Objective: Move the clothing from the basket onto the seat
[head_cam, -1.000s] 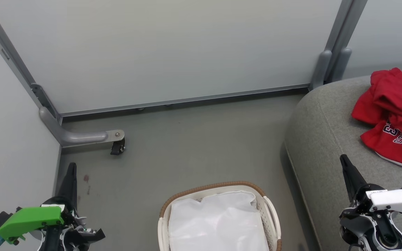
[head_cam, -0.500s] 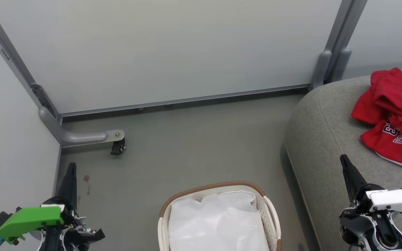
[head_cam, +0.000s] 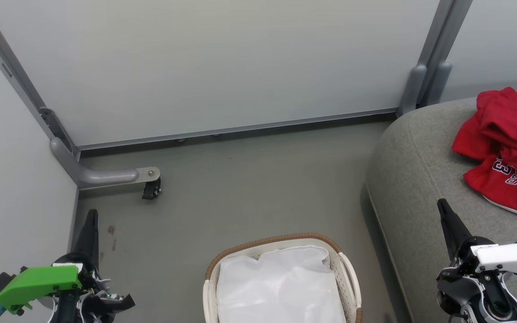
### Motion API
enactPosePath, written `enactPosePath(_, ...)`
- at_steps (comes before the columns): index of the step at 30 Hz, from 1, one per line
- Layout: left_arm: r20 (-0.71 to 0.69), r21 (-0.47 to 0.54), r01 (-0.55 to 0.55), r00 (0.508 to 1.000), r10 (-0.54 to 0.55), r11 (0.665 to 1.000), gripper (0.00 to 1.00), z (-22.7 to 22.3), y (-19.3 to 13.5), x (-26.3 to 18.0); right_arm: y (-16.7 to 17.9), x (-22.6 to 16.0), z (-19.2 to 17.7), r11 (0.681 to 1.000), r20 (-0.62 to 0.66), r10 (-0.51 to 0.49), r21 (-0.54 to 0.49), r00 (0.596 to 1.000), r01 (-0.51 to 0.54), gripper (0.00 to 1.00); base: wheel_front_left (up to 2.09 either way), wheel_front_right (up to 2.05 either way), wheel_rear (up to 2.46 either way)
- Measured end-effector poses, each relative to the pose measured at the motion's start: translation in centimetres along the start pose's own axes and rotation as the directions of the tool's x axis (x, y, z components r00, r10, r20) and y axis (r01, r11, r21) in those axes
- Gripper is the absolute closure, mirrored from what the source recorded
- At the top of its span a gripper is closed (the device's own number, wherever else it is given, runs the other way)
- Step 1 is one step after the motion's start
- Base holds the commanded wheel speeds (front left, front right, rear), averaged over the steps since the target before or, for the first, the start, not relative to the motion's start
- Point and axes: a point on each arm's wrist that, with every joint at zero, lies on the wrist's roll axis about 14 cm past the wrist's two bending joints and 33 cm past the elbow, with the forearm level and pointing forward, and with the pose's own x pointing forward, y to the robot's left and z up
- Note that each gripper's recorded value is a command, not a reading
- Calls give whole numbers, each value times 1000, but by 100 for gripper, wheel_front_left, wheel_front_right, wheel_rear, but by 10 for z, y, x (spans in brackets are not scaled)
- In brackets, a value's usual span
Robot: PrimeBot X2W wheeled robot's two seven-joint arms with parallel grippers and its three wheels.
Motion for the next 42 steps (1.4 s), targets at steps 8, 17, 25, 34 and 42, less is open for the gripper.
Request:
enactPosePath(8, 0, 0, 0, 1000, 0, 1000, 100, 0, 0, 0, 0, 0, 0, 1000, 0, 0, 0, 1000, 0, 100, 0, 0, 0)
enactPosePath(17, 1, 0, 0, 1000, 0, 1000, 100, 0, 0, 0, 0, 0, 0, 1000, 0, 0, 0, 1000, 0, 100, 0, 0, 0)
enactPosePath(25, 1, 0, 0, 1000, 0, 1000, 100, 0, 0, 0, 0, 0, 0, 1000, 0, 0, 0, 1000, 0, 100, 0, 0, 0)
enactPosePath(34, 1, 0, 0, 1000, 0, 1000, 100, 0, 0, 0, 0, 0, 0, 1000, 0, 0, 0, 1000, 0, 100, 0, 0, 0)
enactPosePath(42, 1, 0, 0, 1000, 0, 1000, 100, 0, 0, 0, 0, 0, 0, 1000, 0, 0, 0, 1000, 0, 100, 0, 0, 0)
